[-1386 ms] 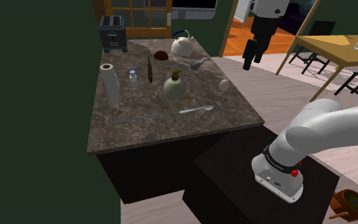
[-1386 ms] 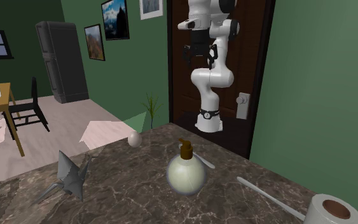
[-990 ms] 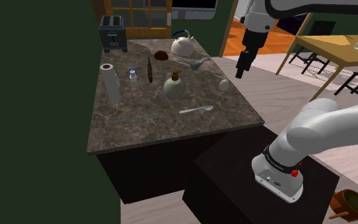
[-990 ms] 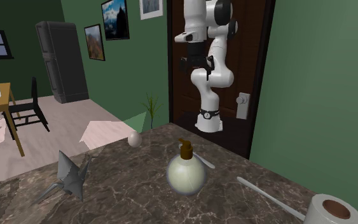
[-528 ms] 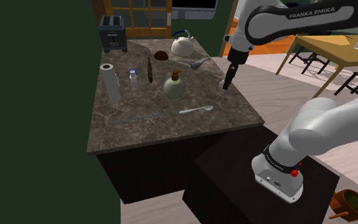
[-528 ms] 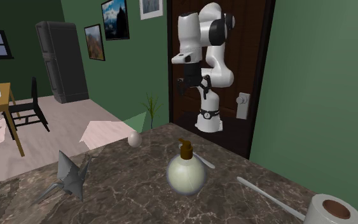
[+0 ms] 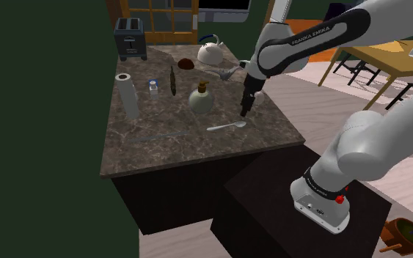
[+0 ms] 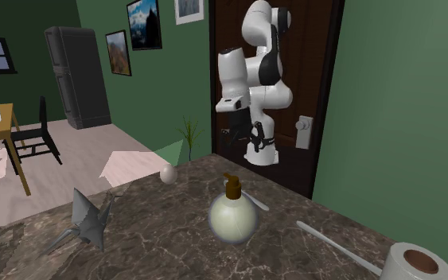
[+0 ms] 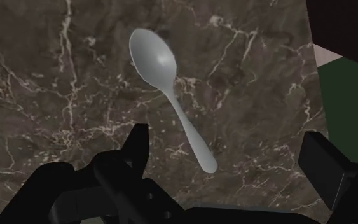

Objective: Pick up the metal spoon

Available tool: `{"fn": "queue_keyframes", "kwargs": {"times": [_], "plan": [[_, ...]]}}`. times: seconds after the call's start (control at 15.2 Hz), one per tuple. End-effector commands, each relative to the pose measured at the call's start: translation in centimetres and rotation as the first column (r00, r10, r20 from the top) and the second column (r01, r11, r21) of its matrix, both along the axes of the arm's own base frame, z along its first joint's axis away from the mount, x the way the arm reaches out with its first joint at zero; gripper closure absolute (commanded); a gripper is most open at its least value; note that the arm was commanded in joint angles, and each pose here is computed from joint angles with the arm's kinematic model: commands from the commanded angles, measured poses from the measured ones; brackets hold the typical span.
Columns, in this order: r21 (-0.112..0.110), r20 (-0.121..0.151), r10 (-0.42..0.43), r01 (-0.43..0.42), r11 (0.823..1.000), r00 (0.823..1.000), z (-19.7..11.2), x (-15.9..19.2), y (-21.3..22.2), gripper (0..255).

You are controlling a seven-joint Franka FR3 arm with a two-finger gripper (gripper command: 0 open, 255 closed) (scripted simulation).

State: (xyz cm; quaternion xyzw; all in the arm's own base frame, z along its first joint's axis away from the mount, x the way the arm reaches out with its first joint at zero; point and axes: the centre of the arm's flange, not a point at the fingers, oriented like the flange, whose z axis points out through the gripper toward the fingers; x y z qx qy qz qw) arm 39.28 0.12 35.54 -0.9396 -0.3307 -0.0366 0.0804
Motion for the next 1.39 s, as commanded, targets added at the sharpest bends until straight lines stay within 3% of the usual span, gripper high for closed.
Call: {"fn": "queue_keyframes", "kwargs": {"times": [0.0, 0.4, 0.99, 1.06, 1.32], "plan": [[0.017, 0.024, 0.063, -0.063, 0.998, 0.998, -2.0, 1.4, 0.2, 0], [0.06, 0.082, 0.221, -0.226, 0.972, 0.972, -7.5, 4.8, 2.3, 0], [0.06, 0.082, 0.221, -0.226, 0.972, 0.972, -11.5, 4.8, 2.3, 0], [0.06, 0.082, 0.221, -0.226, 0.972, 0.972, -11.5, 4.8, 2.3, 255], [0.06, 0.082, 0.221, -0.226, 0.972, 0.972, -11.5, 4.8, 2.4, 255]]}}
